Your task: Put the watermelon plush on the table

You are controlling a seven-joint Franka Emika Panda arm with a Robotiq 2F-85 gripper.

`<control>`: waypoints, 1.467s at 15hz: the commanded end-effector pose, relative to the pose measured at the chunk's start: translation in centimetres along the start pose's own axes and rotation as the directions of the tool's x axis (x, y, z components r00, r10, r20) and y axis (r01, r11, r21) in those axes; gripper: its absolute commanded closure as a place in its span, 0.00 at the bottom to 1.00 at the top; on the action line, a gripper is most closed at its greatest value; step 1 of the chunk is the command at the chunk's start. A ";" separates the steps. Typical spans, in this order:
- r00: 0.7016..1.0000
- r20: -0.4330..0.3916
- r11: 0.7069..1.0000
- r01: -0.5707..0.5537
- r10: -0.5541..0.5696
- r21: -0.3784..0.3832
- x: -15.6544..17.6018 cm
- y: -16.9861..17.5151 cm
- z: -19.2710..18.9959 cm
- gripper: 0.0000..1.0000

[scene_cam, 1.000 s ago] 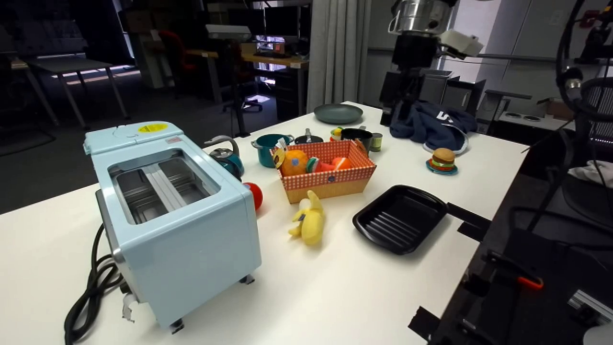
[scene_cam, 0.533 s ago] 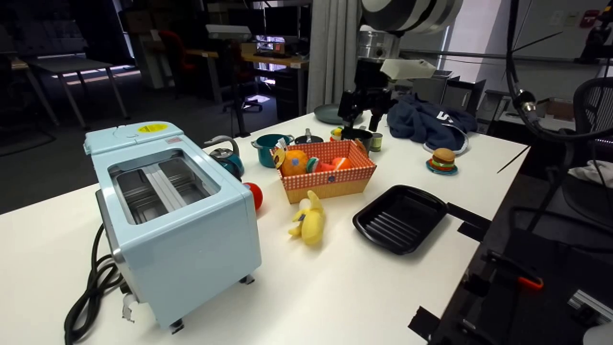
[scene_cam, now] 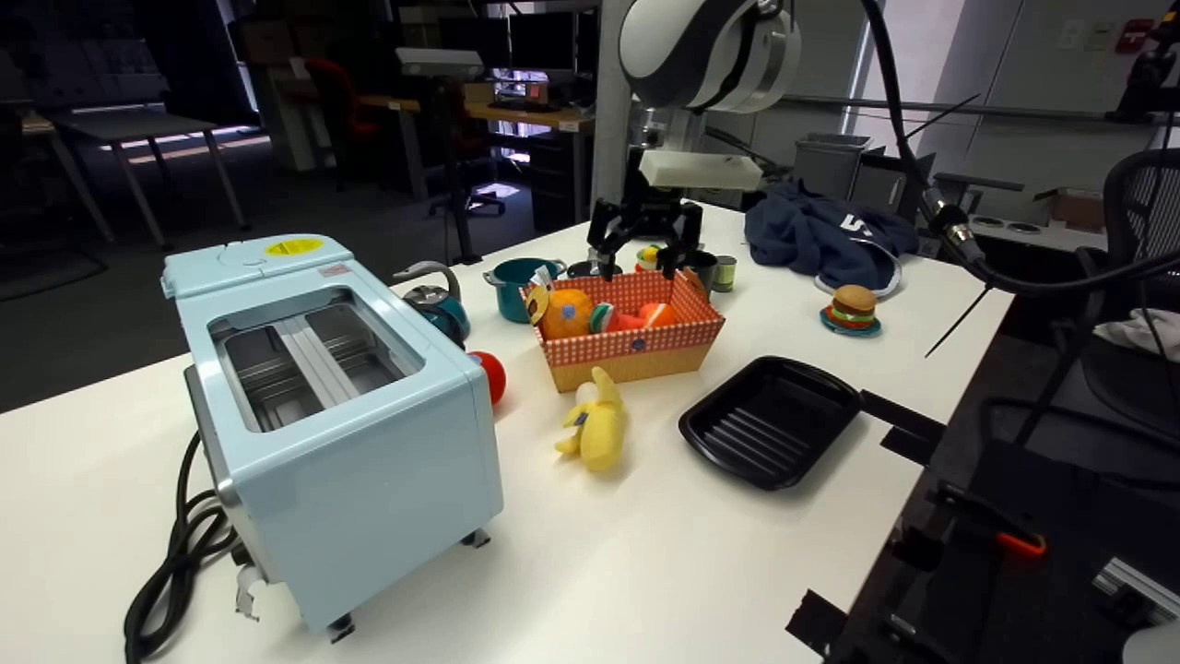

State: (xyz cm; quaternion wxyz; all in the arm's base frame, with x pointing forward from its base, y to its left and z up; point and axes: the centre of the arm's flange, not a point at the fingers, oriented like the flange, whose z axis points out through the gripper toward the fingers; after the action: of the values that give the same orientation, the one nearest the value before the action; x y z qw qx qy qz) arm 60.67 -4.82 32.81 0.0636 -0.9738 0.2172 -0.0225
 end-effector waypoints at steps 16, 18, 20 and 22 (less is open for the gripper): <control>0.993 0.107 0.996 0.047 -0.038 -0.081 3.6 -2.7 6.9 0.73; 0.984 0.132 0.990 0.125 -0.116 -0.065 3.1 -2.4 6.3 0.88; 0.968 0.148 0.977 0.209 -0.201 -0.039 2.6 -2.4 5.2 1.00; 0.947 0.147 0.956 0.291 -0.284 -0.025 2.2 -2.8 3.4 0.96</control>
State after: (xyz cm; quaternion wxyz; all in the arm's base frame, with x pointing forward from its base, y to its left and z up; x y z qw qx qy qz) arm 64.86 -2.79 26.74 0.0426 -0.9904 0.1246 0.0417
